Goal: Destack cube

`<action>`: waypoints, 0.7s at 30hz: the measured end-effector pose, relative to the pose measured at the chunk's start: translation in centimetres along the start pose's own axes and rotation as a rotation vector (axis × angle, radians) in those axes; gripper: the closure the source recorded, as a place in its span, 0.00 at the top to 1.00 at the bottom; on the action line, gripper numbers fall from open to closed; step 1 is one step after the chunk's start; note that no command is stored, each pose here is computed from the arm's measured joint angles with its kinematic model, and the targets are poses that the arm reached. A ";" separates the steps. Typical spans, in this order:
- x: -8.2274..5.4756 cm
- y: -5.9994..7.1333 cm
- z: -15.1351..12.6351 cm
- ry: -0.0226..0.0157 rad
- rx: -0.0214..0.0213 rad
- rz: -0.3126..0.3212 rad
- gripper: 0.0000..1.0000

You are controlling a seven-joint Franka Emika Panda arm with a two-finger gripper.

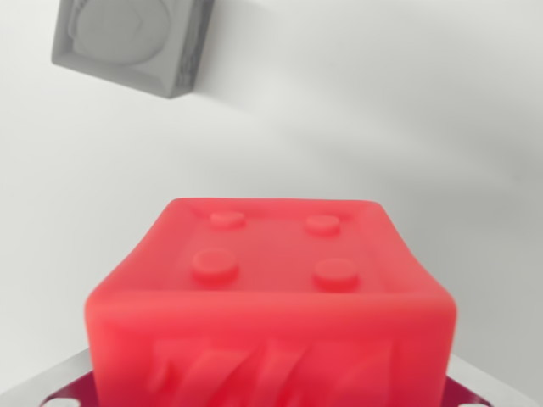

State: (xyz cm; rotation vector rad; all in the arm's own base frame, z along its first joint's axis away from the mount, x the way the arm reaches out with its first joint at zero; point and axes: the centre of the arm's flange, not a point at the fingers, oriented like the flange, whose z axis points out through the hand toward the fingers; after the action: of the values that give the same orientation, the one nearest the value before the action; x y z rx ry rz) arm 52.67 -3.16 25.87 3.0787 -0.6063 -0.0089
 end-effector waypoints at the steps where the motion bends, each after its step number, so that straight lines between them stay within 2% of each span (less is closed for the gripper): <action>1: 0.0 0.2 0.1 -0.0001 0.0000 -0.004 0.00; 21: -0.5 3.7 1.7 0.0006 0.0008 -0.091 0.00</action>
State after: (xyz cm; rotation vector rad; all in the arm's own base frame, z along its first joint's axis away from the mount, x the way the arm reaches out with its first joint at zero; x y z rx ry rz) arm 50.79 -6.45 24.20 3.1040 -0.4661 -0.0079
